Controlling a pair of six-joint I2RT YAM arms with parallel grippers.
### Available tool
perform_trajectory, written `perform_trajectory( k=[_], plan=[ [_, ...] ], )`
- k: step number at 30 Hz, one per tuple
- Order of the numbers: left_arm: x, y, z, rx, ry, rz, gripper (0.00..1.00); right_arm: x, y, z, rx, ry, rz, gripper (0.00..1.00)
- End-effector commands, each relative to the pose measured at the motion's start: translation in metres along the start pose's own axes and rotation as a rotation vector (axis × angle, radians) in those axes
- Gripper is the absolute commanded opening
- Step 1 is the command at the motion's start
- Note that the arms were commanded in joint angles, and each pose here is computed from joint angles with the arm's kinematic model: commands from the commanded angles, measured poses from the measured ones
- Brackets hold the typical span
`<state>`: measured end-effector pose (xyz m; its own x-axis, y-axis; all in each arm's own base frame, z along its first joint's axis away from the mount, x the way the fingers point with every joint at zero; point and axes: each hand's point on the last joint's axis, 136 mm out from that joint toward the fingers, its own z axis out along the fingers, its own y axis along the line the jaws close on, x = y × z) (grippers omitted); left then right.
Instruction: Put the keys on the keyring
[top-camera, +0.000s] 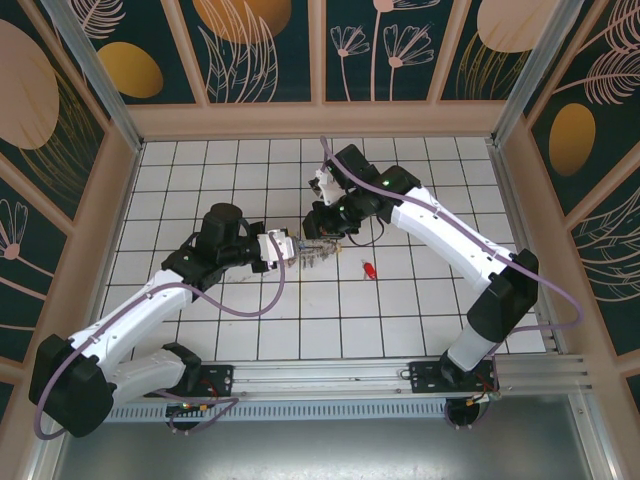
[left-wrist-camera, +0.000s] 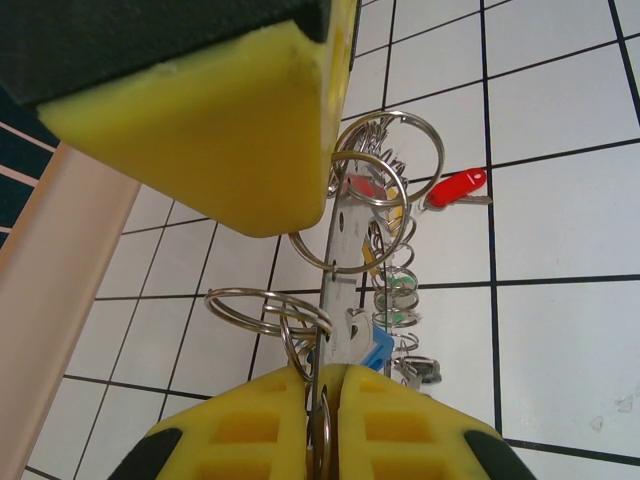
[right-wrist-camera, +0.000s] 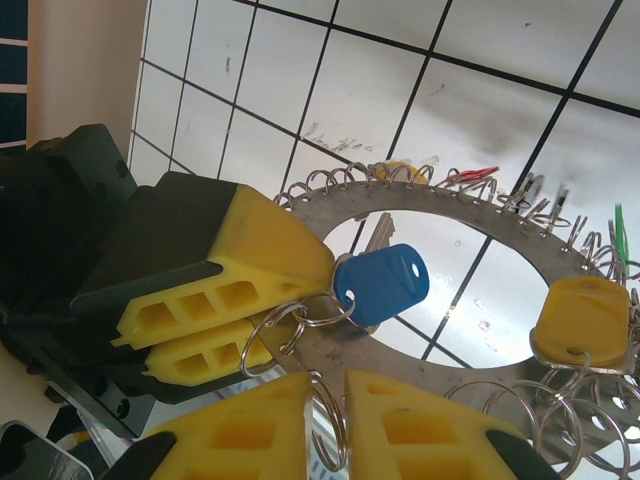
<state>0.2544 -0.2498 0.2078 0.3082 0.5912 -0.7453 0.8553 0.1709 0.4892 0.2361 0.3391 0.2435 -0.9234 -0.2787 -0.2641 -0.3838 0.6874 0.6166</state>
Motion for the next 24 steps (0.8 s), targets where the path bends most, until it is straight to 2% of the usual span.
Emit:
perform_trajectory(
  k=[1, 10, 24],
  plan=[
    [-0.016, 0.006, -0.002, -0.005, -0.052, 0.032, 0.0, 0.006, 0.011, -0.006, -0.017, 0.02, -0.026, 0.18],
    [-0.011, 0.003, -0.002, 0.006, -0.035, 0.024, 0.0, 0.007, 0.021, -0.004, -0.065, 0.035, -0.033, 0.18],
    [-0.008, 0.003, 0.0, 0.003, -0.015, 0.005, 0.0, 0.017, 0.012, 0.006, -0.003, 0.074, -0.029, 0.22]
  ],
)
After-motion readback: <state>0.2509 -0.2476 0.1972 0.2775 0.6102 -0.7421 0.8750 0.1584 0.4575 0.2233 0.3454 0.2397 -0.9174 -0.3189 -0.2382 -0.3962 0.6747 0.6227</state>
